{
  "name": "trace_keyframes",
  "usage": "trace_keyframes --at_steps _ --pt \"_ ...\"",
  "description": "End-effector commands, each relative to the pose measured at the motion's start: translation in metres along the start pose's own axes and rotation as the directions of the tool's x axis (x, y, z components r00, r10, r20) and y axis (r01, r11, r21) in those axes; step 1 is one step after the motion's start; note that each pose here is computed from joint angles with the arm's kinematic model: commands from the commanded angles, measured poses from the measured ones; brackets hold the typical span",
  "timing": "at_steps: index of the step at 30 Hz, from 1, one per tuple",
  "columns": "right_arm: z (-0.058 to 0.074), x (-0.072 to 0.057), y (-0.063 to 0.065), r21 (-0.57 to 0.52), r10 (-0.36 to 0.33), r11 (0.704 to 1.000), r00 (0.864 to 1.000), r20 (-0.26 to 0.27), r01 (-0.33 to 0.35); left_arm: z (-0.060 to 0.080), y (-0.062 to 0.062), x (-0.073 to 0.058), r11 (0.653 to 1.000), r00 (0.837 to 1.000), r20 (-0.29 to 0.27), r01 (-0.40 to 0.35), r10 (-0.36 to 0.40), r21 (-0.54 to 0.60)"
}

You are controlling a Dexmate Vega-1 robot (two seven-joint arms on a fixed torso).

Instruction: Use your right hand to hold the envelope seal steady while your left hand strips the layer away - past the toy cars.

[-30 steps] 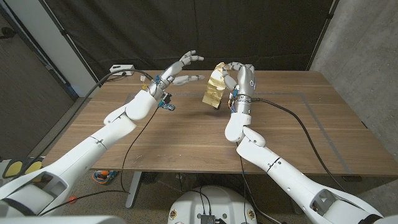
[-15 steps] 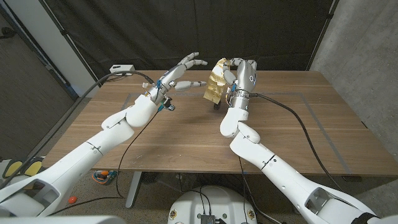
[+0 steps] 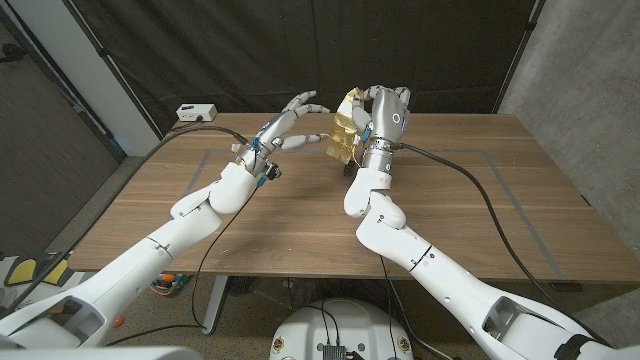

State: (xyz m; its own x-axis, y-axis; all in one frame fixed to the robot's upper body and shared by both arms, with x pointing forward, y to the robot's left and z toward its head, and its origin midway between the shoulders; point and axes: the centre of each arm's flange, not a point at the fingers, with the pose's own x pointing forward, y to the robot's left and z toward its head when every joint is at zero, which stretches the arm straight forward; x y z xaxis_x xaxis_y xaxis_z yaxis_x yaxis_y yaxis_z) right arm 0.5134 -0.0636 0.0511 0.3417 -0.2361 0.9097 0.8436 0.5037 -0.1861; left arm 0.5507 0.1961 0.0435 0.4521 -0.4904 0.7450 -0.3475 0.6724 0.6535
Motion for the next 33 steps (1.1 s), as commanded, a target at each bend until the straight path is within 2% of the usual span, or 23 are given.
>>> trace_keyframes --at_steps 1,8,12,17,23,29,33 --pt "0.026 0.001 0.006 -0.149 -0.030 0.988 0.999 0.034 0.034 -0.007 -0.017 0.006 0.983 1.000 -0.015 -0.013 0.010 -0.184" --pt "0.032 0.002 0.012 -0.202 -0.039 0.978 0.999 0.036 0.045 -0.010 -0.019 0.010 0.958 1.000 -0.021 -0.004 -0.003 -0.286" --pt "0.033 0.003 0.013 -0.203 -0.027 0.979 0.999 0.039 0.035 -0.011 -0.019 0.011 0.956 1.000 -0.022 0.008 -0.015 -0.294" --pt "0.036 0.004 0.014 -0.208 -0.029 0.977 0.999 0.046 0.038 -0.010 -0.018 0.013 0.954 1.000 -0.021 -0.013 0.007 -0.299" --pt "0.037 0.005 0.013 -0.181 -0.013 0.983 0.998 0.053 0.023 -0.007 -0.013 0.012 0.975 0.997 -0.035 -0.078 0.072 -0.209" --pt "0.039 0.004 0.011 -0.166 -0.017 0.986 0.997 0.070 0.029 -0.004 -0.007 0.012 0.987 0.993 -0.022 -0.115 0.113 -0.110" --pt "0.040 0.003 0.010 -0.161 -0.018 0.986 0.997 0.080 0.031 -0.003 -0.006 0.016 0.992 0.997 0.004 -0.076 0.077 -0.104"
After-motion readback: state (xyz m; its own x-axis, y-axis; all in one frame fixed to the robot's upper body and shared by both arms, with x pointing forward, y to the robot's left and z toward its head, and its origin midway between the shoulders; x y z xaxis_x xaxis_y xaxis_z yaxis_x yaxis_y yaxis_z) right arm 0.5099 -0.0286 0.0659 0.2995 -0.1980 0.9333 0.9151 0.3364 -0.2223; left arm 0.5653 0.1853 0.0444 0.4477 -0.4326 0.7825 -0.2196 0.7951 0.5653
